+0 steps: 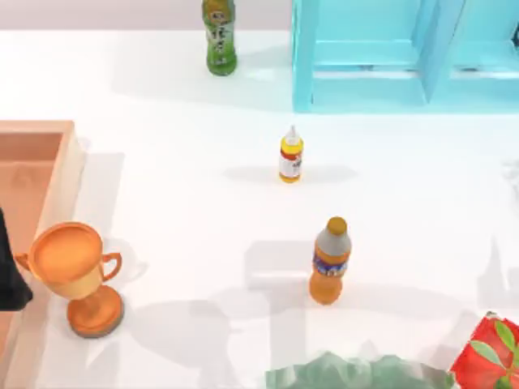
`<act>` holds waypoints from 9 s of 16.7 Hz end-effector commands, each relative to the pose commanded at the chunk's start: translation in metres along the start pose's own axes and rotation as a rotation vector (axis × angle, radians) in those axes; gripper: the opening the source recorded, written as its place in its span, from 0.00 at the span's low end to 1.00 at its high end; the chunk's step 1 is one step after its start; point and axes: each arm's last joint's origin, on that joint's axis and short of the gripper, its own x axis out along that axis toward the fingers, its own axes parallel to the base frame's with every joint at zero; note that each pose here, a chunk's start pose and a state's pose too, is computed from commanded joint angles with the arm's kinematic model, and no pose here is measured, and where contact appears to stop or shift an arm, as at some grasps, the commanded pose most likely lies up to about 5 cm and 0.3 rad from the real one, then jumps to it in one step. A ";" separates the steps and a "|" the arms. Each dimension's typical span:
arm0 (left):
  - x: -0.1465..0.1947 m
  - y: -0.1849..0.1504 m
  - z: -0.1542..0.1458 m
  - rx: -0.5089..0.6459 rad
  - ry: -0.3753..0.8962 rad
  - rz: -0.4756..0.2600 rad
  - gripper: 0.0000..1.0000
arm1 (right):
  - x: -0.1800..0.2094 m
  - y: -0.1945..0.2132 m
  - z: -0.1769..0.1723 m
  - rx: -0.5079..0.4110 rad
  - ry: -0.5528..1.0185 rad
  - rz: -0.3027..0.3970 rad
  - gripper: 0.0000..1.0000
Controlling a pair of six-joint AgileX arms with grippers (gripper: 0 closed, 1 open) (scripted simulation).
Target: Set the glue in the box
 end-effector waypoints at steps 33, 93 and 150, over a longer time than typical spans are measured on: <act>0.166 -0.307 -0.041 -0.011 0.600 -0.025 1.00 | 0.000 0.000 0.000 0.000 0.000 0.000 1.00; 0.249 -0.310 0.003 -0.012 0.599 -0.025 0.00 | 0.000 0.000 0.000 0.000 0.000 0.000 1.00; 0.112 0.101 -0.026 0.023 0.565 -0.039 0.68 | 0.000 0.000 0.000 0.000 0.000 0.000 1.00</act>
